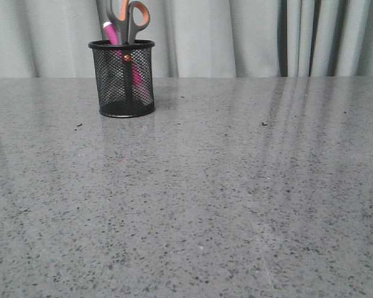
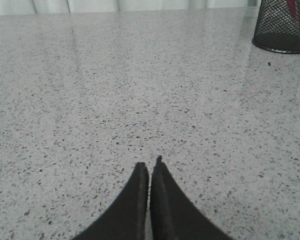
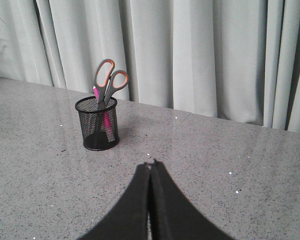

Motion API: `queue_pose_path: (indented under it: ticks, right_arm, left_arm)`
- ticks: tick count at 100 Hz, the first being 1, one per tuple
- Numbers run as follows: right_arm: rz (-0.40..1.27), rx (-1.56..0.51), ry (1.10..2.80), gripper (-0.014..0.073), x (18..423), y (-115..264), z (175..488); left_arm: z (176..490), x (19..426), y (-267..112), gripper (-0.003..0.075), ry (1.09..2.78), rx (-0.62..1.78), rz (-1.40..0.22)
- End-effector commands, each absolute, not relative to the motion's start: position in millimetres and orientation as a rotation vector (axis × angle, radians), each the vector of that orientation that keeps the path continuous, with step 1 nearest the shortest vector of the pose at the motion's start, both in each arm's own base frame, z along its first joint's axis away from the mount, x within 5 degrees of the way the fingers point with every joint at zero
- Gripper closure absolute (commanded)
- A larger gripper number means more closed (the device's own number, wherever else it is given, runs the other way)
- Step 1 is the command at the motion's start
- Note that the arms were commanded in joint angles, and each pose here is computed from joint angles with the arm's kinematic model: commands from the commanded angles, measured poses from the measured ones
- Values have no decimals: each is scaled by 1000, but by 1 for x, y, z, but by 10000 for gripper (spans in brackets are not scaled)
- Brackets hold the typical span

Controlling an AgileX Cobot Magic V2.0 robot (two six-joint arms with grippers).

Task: Put pen and scissors into bin

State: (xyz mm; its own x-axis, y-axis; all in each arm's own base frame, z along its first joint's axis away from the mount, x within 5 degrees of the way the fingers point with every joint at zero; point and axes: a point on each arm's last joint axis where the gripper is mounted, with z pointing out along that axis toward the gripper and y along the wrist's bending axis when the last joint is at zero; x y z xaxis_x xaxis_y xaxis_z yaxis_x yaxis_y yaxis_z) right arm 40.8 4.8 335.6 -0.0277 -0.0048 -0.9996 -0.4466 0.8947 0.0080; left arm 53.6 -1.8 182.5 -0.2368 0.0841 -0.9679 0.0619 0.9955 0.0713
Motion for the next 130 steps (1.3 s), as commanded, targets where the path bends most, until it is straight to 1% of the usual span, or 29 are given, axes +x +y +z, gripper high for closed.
queue_pose_path:
  ticks: [1,15,18,26,37,42,49,59,65,75,83,85,96,113,130]
  right_arm:
    - [370,-383,1494,671,40,6,347]
    - [368,-383,1499,671,40,6,346]
    - [343,-385,1518,671,42,6,343]
    - [209,-390,1568,671,47,2,331]
    - [190,-357,1548,671,53,10,316]
    - [209,-333,1560,671,56,15,304]
    - [168,-330,1528,671,63,20,288]
    - [26,-317,1346,671,69,18,269]
    - [-11,-277,1324,671,70,15,255]
    - [13,-194,1422,671,68,10,227]
    - [36,-150,1451,671,63,8,211]
    - [27,-147,1502,671,63,7,207]
    - [17,-127,1572,671,55,5,198]
    - [30,-91,1777,671,54,3,180]
    - [31,-90,1767,671,53,3,180]
  left_arm:
    - [175,54,-2,739,1768,89,7]
    - [175,54,-2,739,1768,89,7]
    - [175,54,-2,739,1768,89,7]
    - [175,54,-2,739,1768,89,7]
    - [175,54,-2,739,1768,89,7]
    - [175,54,-2,739,1768,89,7]
    - [175,54,-2,739,1768,89,7]
    - [175,54,-2,739,1768,89,7]
    - [175,54,-2,739,1768,89,7]
    - [175,54,-2,739,1768,89,7]
    - [175,54,-2,739,1768,89,7]
    - [175,54,-2,739,1768,89,7]
    - [175,54,-2,739,1768,89,7]
    - [175,54,-2,739,1768,88,5]
    - [175,54,-2,739,1768,88,5]
